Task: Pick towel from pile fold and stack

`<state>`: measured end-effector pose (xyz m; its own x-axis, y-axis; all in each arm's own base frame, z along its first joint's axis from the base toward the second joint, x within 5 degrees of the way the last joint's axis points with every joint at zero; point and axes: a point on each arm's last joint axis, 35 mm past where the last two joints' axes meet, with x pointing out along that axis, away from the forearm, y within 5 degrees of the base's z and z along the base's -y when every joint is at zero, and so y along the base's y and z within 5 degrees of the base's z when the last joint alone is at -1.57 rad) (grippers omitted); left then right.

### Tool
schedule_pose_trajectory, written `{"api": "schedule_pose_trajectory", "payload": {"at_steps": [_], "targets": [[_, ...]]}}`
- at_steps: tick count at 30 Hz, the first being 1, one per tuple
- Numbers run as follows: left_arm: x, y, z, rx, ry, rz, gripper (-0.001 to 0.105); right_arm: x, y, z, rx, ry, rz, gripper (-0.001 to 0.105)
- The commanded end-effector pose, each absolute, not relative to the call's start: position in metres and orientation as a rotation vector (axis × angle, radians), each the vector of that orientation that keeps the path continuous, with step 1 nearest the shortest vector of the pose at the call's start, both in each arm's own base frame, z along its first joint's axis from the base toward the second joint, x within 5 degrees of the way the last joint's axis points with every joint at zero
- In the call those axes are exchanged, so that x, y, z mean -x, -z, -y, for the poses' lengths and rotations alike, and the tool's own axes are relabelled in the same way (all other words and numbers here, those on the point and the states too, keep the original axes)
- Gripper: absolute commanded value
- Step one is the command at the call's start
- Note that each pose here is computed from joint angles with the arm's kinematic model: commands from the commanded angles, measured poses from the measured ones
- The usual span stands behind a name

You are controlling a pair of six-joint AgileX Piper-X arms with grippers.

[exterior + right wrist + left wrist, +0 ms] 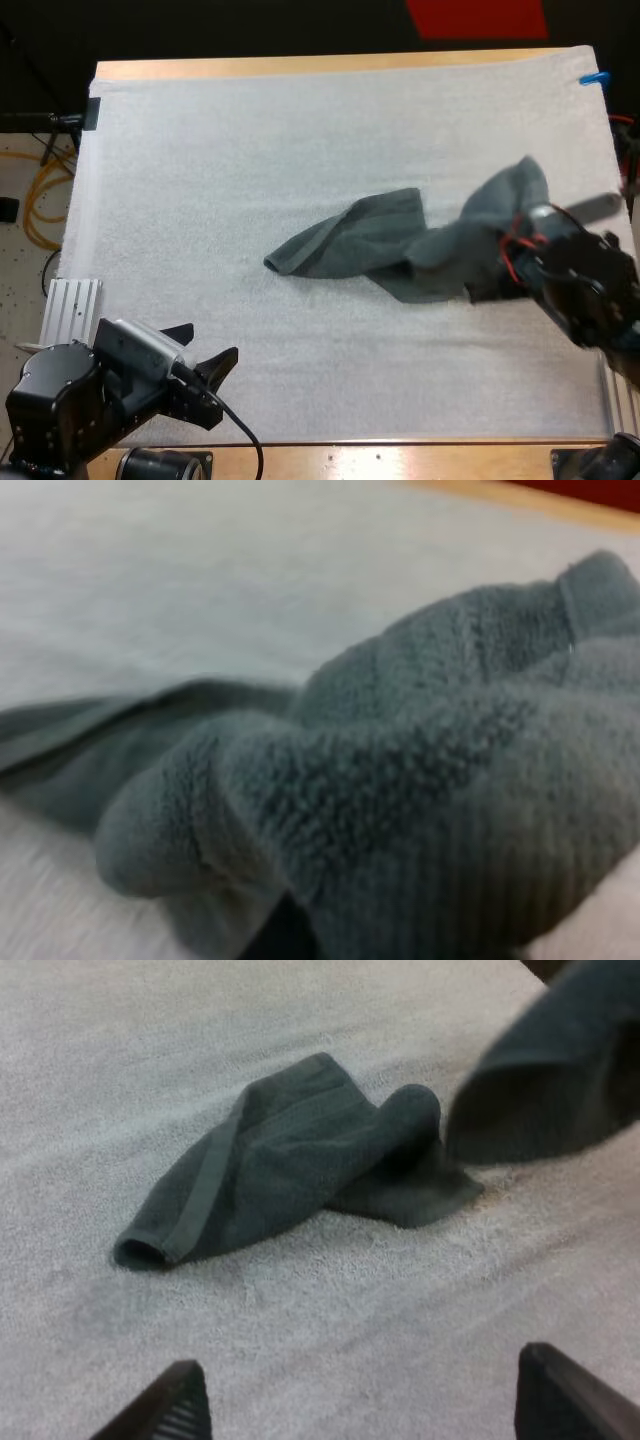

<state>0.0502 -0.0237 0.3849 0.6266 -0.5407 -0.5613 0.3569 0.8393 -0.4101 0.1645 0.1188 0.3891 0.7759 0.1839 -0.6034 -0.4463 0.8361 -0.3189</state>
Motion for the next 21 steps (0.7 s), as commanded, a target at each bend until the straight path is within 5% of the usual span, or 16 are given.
{"api": "schedule_pose_trajectory", "payload": {"at_steps": [1,13,21], "targets": [[-0.048,-0.387,0.024,0.277,0.521,-0.726,0.061,-0.176,-0.389,-0.122,0.479,-0.318,-0.559,0.0],[-0.048,-0.387,0.024,0.28,0.52,-0.727,0.061,-0.316,-0.356,-0.075,0.247,-0.112,-0.399,0.0],[-0.048,-0.387,0.024,0.28,0.52,-0.727,0.061,-0.383,-0.329,-0.039,0.183,0.024,-0.178,0.0]]}}
